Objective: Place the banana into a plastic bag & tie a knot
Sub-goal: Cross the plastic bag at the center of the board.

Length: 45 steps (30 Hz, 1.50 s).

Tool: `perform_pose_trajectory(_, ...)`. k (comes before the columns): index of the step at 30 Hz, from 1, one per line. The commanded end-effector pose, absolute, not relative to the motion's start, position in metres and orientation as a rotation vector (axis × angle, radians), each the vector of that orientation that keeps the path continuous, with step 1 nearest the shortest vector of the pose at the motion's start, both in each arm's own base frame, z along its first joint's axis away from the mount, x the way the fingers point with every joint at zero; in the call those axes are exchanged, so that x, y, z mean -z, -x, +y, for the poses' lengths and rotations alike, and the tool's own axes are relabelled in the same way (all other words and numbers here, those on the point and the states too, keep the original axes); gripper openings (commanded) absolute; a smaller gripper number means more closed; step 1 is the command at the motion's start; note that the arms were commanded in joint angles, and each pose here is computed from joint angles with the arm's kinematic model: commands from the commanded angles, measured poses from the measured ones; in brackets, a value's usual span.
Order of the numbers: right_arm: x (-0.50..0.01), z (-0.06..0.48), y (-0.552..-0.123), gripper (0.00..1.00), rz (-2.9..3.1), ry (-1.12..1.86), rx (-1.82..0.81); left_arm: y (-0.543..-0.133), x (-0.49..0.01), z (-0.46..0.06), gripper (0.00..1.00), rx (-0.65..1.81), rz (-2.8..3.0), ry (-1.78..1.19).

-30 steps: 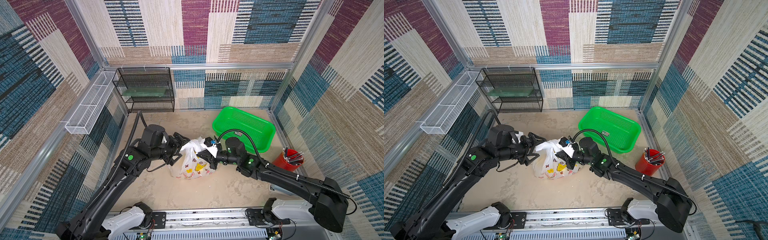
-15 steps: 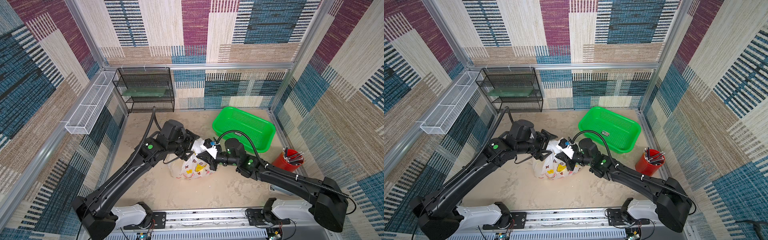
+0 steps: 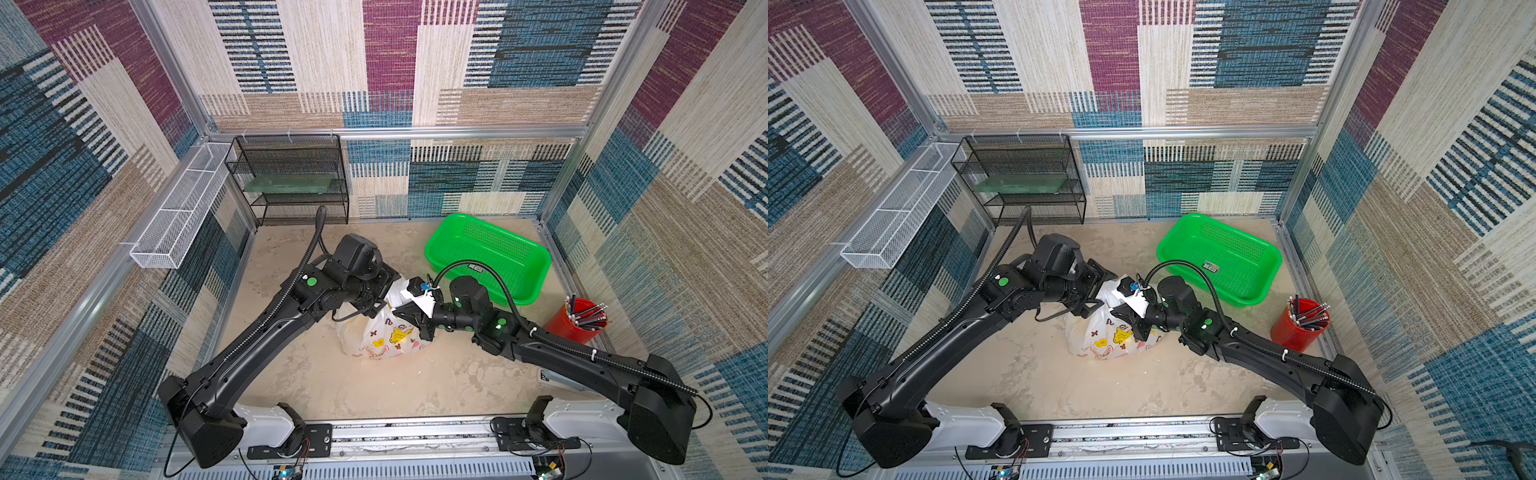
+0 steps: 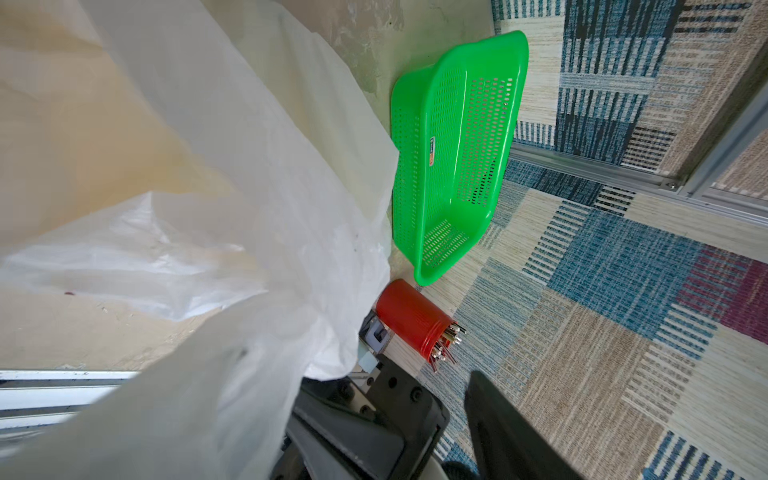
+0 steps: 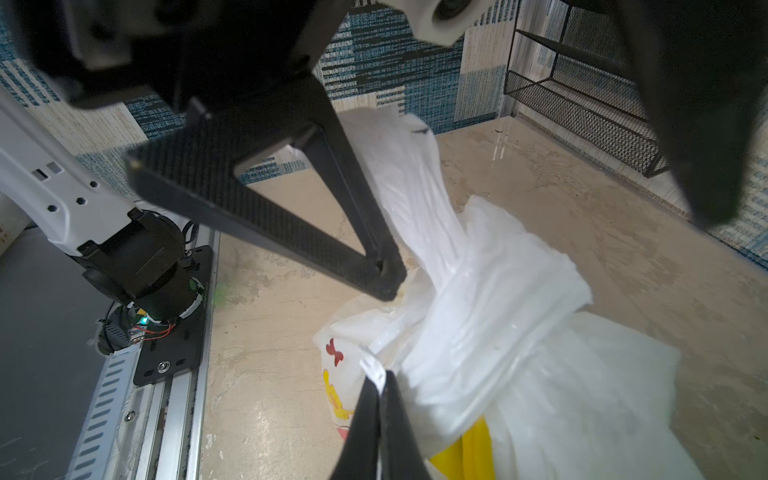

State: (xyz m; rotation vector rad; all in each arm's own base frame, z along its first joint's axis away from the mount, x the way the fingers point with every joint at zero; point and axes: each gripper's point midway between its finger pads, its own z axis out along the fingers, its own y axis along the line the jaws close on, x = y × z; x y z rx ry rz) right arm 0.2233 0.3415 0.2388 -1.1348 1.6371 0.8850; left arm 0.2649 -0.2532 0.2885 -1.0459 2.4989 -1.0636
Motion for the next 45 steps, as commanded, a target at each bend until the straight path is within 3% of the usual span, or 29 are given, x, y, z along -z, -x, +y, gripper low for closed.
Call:
perform_pose_trajectory(1, -0.248, 0.343, -0.225, 0.0, 1.601, 1.137, -0.891, -0.261, -0.279, -0.246, 0.77, 0.957, 2.546, 0.976)
perform_pose_trajectory(8, -0.248, 0.343, -0.224, 0.0, 1.602, 1.143, -0.897, -0.267, -0.259, -0.247, 0.69, 0.859, 2.572, 0.931)
perform_pose_trajectory(20, -0.248, 0.342, -0.223, 0.0, 1.601, 1.146, -0.897, -0.281, -0.256, -0.248, 0.33, 0.842, 2.525, 0.901)
perform_pose_trajectory(29, -0.248, 0.34, -0.223, 0.0, 1.602, 1.145, -0.9, -0.289, -0.258, -0.247, 0.32, 0.848, 2.489, 0.878)
perform_pose_trajectory(33, -0.249, 0.34, -0.224, 0.0, 1.602, 1.143, -0.898, -0.292, -0.26, -0.248, 0.48, 0.842, 2.491, 0.817)
perform_pose_trajectory(35, -0.249, 0.34, -0.224, 0.0, 1.603, 1.144, -0.899, -0.292, -0.259, -0.247, 0.51, 0.827, 2.499, 0.781)
perform_pose_trajectory(41, -0.249, 0.341, -0.226, 0.0, 1.604, 1.144, -0.899, -0.293, -0.258, -0.247, 0.46, 0.806, 2.509, 0.723)
perform_pose_trajectory(45, -0.249, 0.342, -0.226, 0.0, 1.602, 1.146, -0.902, -0.294, -0.256, -0.25, 0.32, 0.824, 2.51, 0.713)
